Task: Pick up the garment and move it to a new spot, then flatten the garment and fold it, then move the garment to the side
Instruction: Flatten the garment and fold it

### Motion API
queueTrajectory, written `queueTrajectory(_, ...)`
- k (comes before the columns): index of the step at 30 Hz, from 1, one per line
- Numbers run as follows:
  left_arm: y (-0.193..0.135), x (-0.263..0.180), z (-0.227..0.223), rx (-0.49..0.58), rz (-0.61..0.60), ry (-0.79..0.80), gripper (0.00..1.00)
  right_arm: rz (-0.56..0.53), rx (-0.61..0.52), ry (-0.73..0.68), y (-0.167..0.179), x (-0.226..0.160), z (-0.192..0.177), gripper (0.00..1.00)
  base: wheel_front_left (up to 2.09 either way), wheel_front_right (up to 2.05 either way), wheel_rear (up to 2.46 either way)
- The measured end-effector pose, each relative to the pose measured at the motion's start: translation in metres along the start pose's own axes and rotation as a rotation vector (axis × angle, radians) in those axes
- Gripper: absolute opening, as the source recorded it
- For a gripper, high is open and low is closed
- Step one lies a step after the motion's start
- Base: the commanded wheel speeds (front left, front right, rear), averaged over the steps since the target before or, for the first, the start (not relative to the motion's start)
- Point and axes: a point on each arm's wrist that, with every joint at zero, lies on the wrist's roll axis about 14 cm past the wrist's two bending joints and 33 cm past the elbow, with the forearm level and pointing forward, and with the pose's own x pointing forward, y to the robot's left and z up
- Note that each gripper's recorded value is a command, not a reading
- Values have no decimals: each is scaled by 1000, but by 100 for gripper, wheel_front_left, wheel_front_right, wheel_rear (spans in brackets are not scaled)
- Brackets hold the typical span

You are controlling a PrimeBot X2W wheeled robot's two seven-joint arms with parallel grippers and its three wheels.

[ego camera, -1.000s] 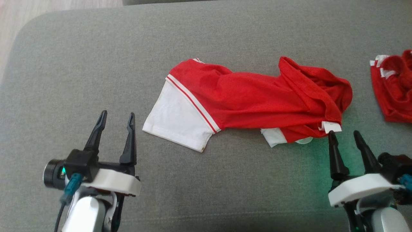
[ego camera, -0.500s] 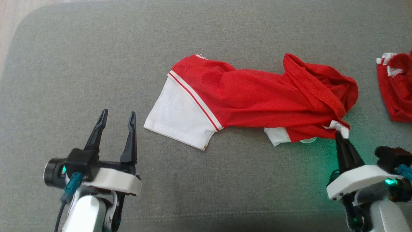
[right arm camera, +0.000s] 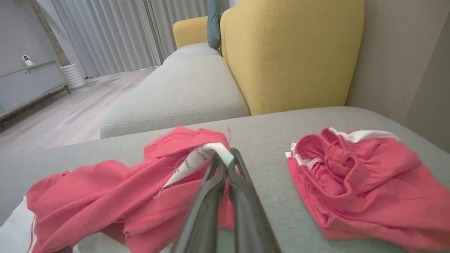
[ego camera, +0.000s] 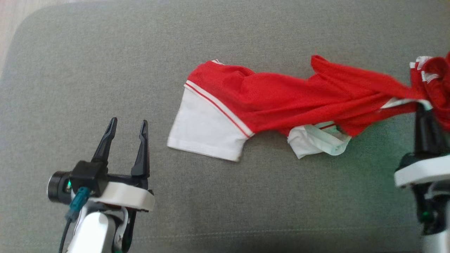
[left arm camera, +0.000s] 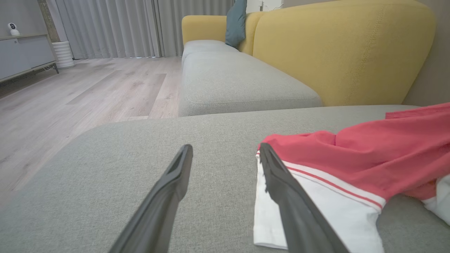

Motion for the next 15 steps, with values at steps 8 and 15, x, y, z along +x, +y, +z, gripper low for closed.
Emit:
queueTrajectory(8,2,5,2,-3,7,-8,100,19,-60,14,-11,19,23,0,0,0,0)
queueTrajectory(15,4,12,-4,-11,4,4,100,105,-77,119,9,55,4,0,0,0,0)
